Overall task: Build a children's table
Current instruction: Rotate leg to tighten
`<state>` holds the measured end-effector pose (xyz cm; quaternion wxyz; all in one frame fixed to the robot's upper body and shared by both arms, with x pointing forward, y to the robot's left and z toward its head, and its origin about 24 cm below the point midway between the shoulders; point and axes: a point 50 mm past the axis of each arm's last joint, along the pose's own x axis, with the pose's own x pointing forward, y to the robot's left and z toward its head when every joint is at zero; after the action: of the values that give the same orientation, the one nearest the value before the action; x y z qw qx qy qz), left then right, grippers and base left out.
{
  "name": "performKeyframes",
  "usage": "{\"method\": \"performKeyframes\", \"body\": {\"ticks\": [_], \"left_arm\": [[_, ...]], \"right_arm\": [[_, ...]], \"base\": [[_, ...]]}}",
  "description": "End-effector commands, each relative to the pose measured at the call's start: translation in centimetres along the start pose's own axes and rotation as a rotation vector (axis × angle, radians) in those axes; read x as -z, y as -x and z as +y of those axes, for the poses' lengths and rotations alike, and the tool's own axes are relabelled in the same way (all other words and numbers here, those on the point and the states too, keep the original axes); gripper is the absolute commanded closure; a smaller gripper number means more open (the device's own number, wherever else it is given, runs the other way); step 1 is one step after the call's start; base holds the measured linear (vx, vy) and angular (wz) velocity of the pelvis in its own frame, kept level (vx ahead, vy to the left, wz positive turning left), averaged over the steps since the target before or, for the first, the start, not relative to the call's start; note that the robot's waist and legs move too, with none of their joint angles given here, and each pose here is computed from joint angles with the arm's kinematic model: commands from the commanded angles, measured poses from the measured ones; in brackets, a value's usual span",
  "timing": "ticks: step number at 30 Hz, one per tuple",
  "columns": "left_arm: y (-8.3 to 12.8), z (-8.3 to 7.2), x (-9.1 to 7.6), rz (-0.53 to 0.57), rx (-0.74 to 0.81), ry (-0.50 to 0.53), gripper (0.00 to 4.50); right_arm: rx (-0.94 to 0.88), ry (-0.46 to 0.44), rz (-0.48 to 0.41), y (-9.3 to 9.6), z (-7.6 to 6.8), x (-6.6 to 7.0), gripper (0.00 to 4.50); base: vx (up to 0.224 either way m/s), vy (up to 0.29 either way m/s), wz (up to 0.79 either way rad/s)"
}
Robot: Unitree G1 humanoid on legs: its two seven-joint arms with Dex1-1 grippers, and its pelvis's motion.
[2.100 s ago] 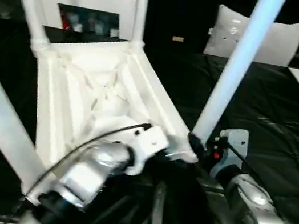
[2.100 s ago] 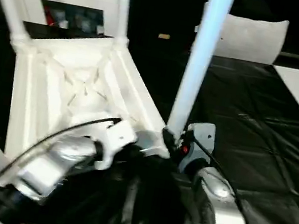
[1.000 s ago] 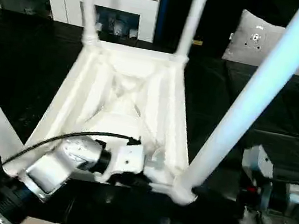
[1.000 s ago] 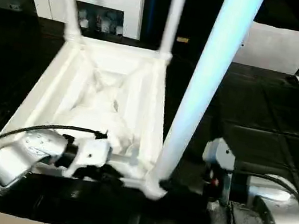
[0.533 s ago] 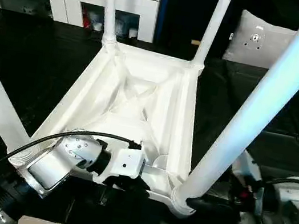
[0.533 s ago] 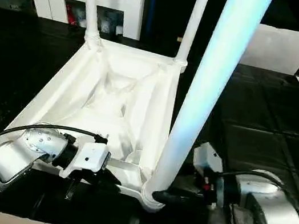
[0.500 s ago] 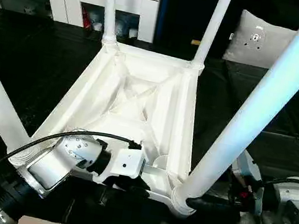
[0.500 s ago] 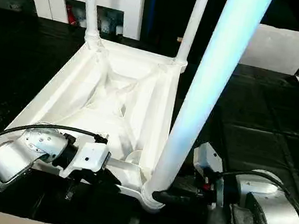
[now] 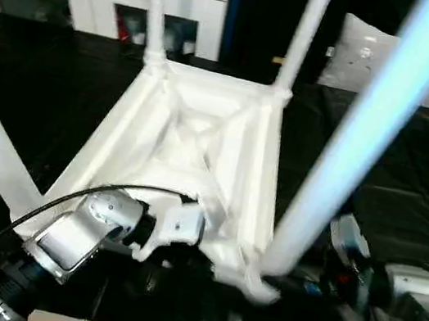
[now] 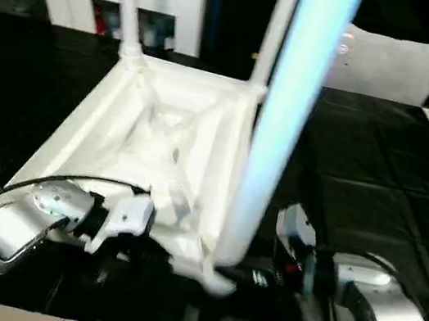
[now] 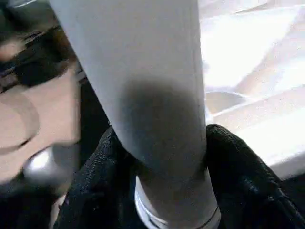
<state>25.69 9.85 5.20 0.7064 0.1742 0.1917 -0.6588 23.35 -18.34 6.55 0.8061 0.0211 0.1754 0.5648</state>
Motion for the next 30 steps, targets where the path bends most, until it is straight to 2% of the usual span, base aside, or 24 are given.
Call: {"method": "performKeyframes", "body": {"ticks": [1, 4, 9, 10, 12, 14, 16, 21, 24, 27, 29, 30], "left_arm": [[-2.2, -0.4, -2.3, -0.119, -0.041, -0.003, 4.50], [-3.5, -0.2, -2.9, -0.129, -0.142, 0.033, 4.50], [-4.7, 0.2, -3.7, -0.140, -0.256, 0.069, 4.50], [-5.4, 0.5, -4.3, -0.149, -0.326, 0.085, 4.50], [-5.9, 0.8, -4.7, -0.157, -0.385, 0.100, 4.50], [-6.3, 0.8, -5.1, -0.157, -0.381, 0.087, 4.50], [-6.3, 0.7, -5.1, -0.149, -0.365, 0.066, 4.50], [-5.9, 0.3, -4.6, -0.126, -0.308, 0.007, 4.50], [-5.4, 0.3, -4.0, -0.114, -0.294, 0.004, 4.50], [-4.5, 0.2, -3.3, -0.101, -0.243, -0.029, 4.50], [-4.0, 0.0, -2.9, -0.092, -0.196, -0.052, 4.50], [-3.8, -0.1, -2.6, -0.084, -0.170, -0.060, 4.50]], "right_arm": [[0.055, -0.020, -0.048, -2.8, 0.6, -0.3, 2.46], [0.290, -0.052, -0.052, -4.6, -0.3, 0.1, 2.50], [0.503, -0.069, -0.051, -5.8, -1.0, 0.0, 2.53], [0.613, -0.104, -0.073, -6.6, -1.2, -0.1, 2.53], [0.650, -0.110, -0.105, -7.4, -1.0, -0.5, 2.53], [0.632, -0.112, -0.168, -8.3, -0.5, -1.1, 2.00], [0.634, -0.121, -0.195, -8.3, -0.5, -1.4, 1.83], [0.606, -0.075, -0.191, -7.1, -0.8, -1.4, 1.37], [0.579, -0.043, -0.180, -5.6, -1.2, -1.4, 0.98], [0.465, 0.050, -0.122, -3.5, -1.1, -1.3, 0.91], [0.395, 0.116, -0.074, -2.3, -1.1, -1.2, 0.54], [0.369, 0.135, -0.058, -1.8, -1.1, -1.2, 0.51]], "base": [[0.000, 0.000, 0.00], [0.000, 0.000, 0.00], [0.000, 0.000, 0.00], [0.000, 0.000, 0.00], [0.000, 0.000, 0.00], [0.000, 0.000, 0.00], [0.000, 0.000, 0.00], [0.000, 0.000, 0.00], [0.000, 0.000, 0.00], [0.000, 0.000, 0.00], [0.000, 0.000, 0.00], [0.000, 0.000, 0.00]]}}
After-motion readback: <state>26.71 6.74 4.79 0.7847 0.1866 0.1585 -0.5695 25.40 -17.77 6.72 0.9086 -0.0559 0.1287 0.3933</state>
